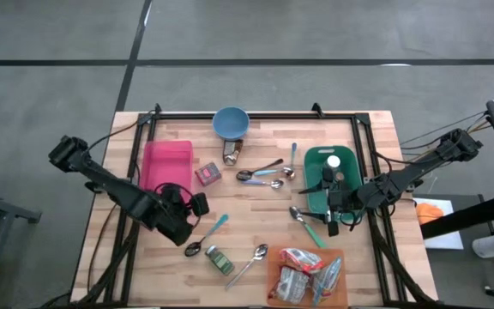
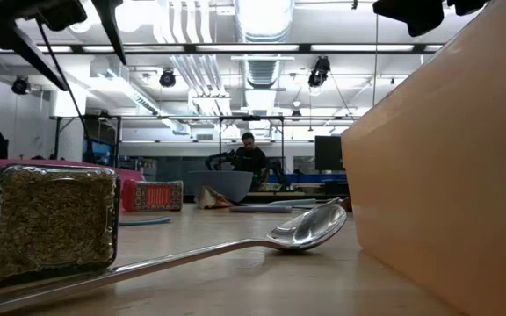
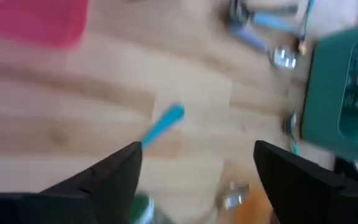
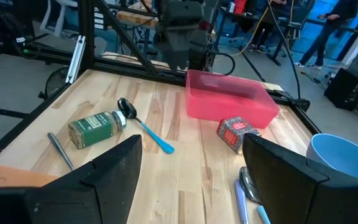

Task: Pick & Place Food Item
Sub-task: Put the green seasoning bottle into the green bin

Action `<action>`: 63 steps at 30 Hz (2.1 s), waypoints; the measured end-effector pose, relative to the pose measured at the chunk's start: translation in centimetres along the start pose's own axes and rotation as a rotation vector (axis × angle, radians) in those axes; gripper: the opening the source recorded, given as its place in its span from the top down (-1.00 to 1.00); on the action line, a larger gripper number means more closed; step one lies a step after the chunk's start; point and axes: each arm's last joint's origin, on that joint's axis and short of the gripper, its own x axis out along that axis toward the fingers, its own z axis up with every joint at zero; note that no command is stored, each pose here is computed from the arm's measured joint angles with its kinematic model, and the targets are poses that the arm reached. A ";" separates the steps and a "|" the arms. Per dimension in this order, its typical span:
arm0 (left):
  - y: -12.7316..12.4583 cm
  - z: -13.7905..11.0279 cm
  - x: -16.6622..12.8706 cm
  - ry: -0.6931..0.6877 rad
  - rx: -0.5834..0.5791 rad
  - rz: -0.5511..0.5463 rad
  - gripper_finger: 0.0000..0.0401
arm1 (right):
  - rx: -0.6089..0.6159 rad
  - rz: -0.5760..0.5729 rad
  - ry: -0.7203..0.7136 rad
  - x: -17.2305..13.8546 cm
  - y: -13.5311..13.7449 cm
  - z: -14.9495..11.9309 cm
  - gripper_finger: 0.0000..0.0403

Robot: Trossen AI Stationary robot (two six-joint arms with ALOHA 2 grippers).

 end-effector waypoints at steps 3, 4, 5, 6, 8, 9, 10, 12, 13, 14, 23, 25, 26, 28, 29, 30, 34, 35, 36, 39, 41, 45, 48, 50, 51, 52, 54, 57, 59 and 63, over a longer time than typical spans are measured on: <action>0.1 -0.4 0.1 0.083 -0.009 0.027 -0.39 | 0.000 0.000 0.000 0.0 0.0 0.0 -0.37; 0.2 -0.5 0.2 0.108 -0.012 0.041 -0.36 | 0.000 0.000 0.000 0.0 0.0 0.0 -0.37; 0.2 -0.6 0.3 0.137 -0.016 0.052 -0.33 | 0.000 0.000 0.000 0.0 0.0 0.0 -0.37; 0.2 -0.7 0.3 0.161 -0.020 0.062 -0.31 | 0.000 0.000 0.000 0.0 0.0 0.0 -0.37; 0.2 -0.8 0.4 0.187 -0.017 0.074 -0.29 | 0.000 0.000 0.000 0.0 0.0 0.0 -0.37; 0.2 -0.9 0.4 0.196 -0.011 0.068 -0.29 | 0.000 0.000 0.000 0.0 0.0 0.0 -0.37; 0.2 -1.0 0.4 0.203 -0.003 0.059 -0.29 | 0.000 0.000 0.000 0.0 0.0 0.0 -0.37; 0.2 -1.0 0.5 0.208 0.018 0.049 -0.29 | 0.000 0.000 0.000 0.0 0.0 0.0 -0.37; 0.2 -0.9 0.5 0.207 0.033 0.043 -0.29 | 0.000 0.000 0.000 0.0 0.0 0.0 -0.37; 0.1 -0.9 0.5 0.206 0.042 0.039 -0.29 | 0.000 0.000 0.000 0.0 0.0 0.0 -0.37; -0.1 -1.1 0.5 0.222 -0.048 0.031 -0.29 | 0.000 0.000 0.000 0.0 0.0 0.0 -0.37; 0.0 -1.0 0.5 0.215 -0.047 0.040 -0.29 | 0.000 0.000 0.000 0.0 0.0 0.0 -0.37; 0.0 -1.0 0.5 0.216 -0.050 0.040 -0.29 | 0.000 0.000 0.000 0.0 0.0 0.0 -0.37; 0.0 -1.1 0.5 0.216 -0.051 0.039 -0.29 | 0.000 0.000 0.000 0.0 0.0 0.0 -0.37; 0.0 -1.1 0.5 0.217 -0.051 0.038 -0.29 | 0.000 0.000 0.000 0.0 0.0 0.0 -0.37; 0.0 -1.1 0.5 0.217 -0.052 0.038 -0.29 | 0.000 0.000 0.000 0.0 0.0 0.0 -0.37; 0.0 -1.1 0.5 0.216 -0.128 0.045 -0.29 | 0.000 0.000 0.000 0.0 0.0 0.0 -0.37; 0.0 -1.1 0.5 0.214 -0.159 0.048 -0.29 | 0.000 0.000 0.000 0.0 0.0 0.0 -0.37; 0.0 -1.1 0.6 0.209 -0.192 0.051 -0.29 | 0.000 0.000 0.000 0.0 0.0 0.0 -0.37; 0.1 -1.2 0.7 0.212 -0.206 0.069 -0.29 | 0.000 0.000 0.000 0.0 0.0 0.0 -0.37; 0.1 -1.4 0.5 0.297 -0.289 0.136 -0.29 | 0.000 0.000 0.000 0.0 0.0 0.0 -0.37; -0.5 -1.5 -0.6 0.451 -0.332 0.117 -0.29 | 0.000 0.000 0.000 0.0 0.0 0.0 -0.37; -0.8 -0.8 -0.4 0.469 -0.363 -0.014 -0.29 | 0.000 0.000 0.000 0.0 0.0 0.0 -0.37; -0.4 -0.3 0.5 0.500 -0.400 -0.065 -0.29 | 0.000 0.000 0.000 0.0 0.0 0.0 -0.37; 0.0 -0.1 1.2 0.527 -0.417 -0.084 -0.29 | 0.000 0.000 0.000 0.0 0.0 0.0 -0.37; 0.4 0.1 2.0 0.576 -0.438 -0.115 -0.29 | 0.000 0.000 0.000 0.0 0.0 0.0 -0.37; 1.5 0.6 4.0 0.680 -0.483 -0.185 -0.29 | 0.000 0.000 0.000 0.0 0.0 0.0 -0.37; 3.6 1.3 6.6 0.792 -0.544 -0.336 -0.29 | 0.000 0.000 0.000 0.0 0.0 0.0 -0.37; 4.6 1.7 7.4 0.814 -0.588 -0.417 -0.29 | 0.000 0.000 0.000 0.0 0.0 0.0 -0.37; 5.7 2.2 8.4 0.792 -0.717 -0.393 -0.29 | 0.000 0.000 0.000 0.0 0.0 0.0 -0.37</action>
